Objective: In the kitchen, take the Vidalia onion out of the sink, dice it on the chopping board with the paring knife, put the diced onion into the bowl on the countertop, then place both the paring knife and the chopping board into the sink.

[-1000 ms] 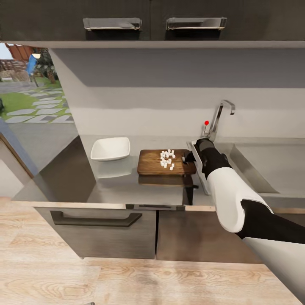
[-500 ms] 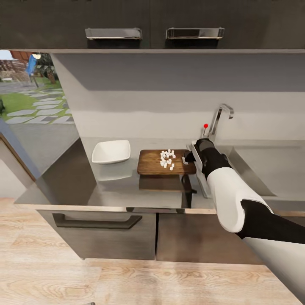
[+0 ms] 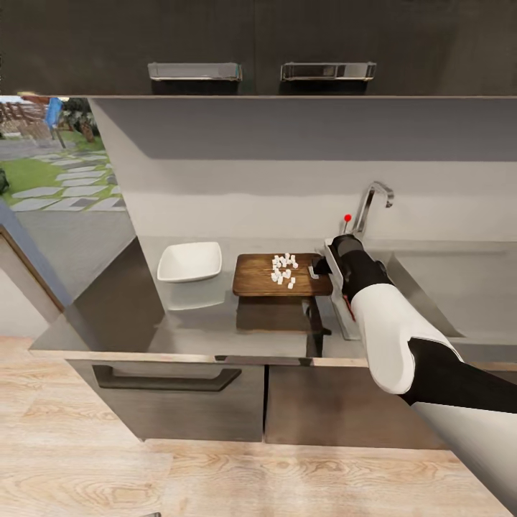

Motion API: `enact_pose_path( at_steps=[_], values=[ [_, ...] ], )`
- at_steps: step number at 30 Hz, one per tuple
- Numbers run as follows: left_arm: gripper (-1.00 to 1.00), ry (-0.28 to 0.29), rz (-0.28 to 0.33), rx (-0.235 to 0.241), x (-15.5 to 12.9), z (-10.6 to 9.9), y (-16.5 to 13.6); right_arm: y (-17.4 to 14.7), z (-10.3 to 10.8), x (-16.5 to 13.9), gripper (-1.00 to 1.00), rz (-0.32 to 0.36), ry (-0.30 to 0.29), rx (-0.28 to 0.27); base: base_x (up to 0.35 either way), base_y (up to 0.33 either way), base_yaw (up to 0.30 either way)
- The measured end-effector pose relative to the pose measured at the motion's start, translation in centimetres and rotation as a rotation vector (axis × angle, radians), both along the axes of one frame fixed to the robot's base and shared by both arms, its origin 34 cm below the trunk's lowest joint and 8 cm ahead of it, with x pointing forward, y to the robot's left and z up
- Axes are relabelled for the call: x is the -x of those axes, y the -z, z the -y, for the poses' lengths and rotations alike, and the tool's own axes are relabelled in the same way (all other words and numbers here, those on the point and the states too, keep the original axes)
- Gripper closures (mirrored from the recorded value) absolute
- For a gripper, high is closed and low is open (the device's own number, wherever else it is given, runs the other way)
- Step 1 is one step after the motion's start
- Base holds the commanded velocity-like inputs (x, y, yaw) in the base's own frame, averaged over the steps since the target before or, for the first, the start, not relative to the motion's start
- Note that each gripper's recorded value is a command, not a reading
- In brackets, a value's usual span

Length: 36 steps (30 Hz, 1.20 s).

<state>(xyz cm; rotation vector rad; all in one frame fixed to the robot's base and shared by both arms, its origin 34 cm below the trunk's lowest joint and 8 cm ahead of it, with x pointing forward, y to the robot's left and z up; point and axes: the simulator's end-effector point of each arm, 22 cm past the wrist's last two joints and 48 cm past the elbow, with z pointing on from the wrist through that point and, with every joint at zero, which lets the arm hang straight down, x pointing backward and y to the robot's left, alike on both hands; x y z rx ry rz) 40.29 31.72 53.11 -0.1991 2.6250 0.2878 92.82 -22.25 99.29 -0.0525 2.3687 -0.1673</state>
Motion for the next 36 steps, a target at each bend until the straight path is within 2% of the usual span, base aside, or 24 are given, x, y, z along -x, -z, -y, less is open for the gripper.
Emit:
enact_pose_path(
  at_steps=[36],
  values=[
    [-1.00,0.000,-0.001,0.000,0.6,0.0,-4.6,-4.5,0.1,0.6,1.00,-0.002,0.001,0.001,0.000,0.000,0.000]
  ],
)
